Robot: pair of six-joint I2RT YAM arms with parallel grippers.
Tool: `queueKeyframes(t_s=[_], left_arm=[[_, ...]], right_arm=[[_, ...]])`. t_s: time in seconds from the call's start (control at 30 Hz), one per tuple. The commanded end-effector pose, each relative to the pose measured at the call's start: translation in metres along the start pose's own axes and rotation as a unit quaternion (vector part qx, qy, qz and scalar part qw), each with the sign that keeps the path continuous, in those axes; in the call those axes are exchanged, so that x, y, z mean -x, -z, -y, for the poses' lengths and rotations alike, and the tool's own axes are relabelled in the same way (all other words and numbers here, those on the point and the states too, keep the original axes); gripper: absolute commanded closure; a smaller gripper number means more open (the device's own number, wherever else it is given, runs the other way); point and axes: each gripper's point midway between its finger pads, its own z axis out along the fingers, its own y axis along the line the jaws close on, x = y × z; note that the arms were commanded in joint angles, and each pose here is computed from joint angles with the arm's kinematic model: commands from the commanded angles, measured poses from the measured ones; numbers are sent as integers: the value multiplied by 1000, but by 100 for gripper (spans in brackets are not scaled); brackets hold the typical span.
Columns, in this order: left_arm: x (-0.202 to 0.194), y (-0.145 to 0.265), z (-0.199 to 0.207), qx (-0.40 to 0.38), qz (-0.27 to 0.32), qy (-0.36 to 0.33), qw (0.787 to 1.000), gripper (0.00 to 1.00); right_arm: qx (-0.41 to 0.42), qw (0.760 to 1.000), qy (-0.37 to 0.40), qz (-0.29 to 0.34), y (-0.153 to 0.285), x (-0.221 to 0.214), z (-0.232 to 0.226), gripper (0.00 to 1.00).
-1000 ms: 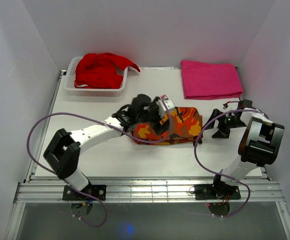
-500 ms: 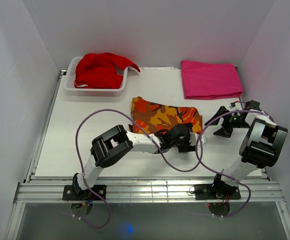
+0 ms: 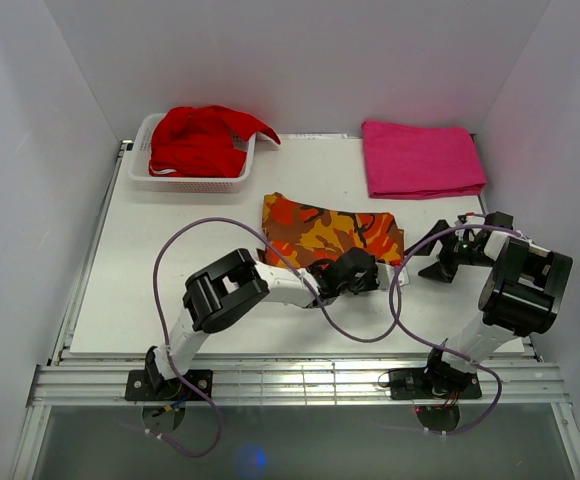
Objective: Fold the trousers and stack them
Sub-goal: Neatly place the folded trousers to the corner
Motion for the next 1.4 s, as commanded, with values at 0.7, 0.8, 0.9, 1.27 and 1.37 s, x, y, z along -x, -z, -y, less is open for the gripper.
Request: queueKeyframes(t_s=[0.7, 0.8, 0.9, 1.27, 1.37], left_arm=[[24, 23, -30, -106, 26, 217, 970, 98], [22, 24, -28, -110, 24, 216, 970, 97], [23, 25, -26, -116, 26, 212, 970, 89], [25, 31, -28, -82, 49, 131, 987, 21], [35, 32, -26, -70, 68, 89, 991, 18]], right_arm=[[52, 998, 5, -37, -55, -8, -14, 11], [59, 997, 7, -46, -60, -11, -19, 15], [72, 996, 14, -47, -60, -9, -26, 30], [116, 992, 24, -44, -43, -16, -58, 92], [123, 991, 19, -43, -40, -19, -64, 92]])
